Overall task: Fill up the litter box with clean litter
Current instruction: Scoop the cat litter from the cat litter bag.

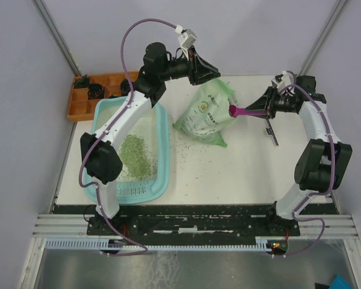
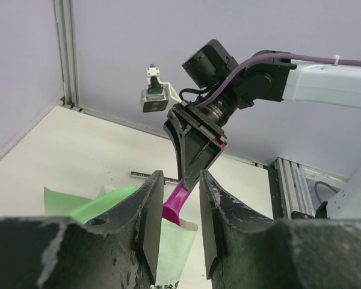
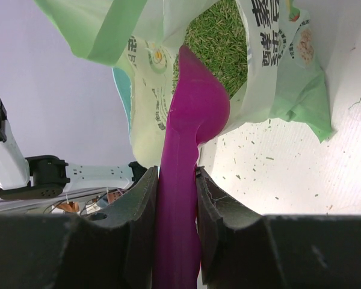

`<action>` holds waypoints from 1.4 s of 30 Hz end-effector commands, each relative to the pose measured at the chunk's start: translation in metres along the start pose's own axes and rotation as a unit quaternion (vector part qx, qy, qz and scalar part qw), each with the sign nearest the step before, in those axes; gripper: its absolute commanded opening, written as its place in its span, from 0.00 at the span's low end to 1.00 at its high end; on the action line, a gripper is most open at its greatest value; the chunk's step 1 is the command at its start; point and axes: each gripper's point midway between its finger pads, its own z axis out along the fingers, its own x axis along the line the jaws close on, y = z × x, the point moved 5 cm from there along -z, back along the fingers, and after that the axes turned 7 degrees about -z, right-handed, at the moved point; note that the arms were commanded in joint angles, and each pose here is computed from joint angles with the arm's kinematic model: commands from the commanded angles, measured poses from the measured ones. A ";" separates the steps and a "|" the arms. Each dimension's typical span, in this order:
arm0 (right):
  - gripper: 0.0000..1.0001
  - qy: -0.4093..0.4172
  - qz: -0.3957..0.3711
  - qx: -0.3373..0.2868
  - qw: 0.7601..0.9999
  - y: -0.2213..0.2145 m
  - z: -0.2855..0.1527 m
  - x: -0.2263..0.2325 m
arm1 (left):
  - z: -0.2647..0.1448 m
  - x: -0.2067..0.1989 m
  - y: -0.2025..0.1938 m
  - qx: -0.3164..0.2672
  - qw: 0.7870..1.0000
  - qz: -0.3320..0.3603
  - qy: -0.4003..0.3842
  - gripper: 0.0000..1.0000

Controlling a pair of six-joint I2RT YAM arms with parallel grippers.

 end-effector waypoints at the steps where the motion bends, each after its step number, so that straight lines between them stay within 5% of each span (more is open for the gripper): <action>1: 0.02 0.034 -0.037 -0.005 0.999 -0.009 -0.016 0.028 | -0.005 -0.017 0.012 -0.013 1.000 0.002 -0.019 0.38; 42: 0.02 0.043 -0.015 -0.104 0.994 0.010 -0.087 0.031 | -0.029 -0.041 0.017 -0.026 0.999 0.030 0.005 0.35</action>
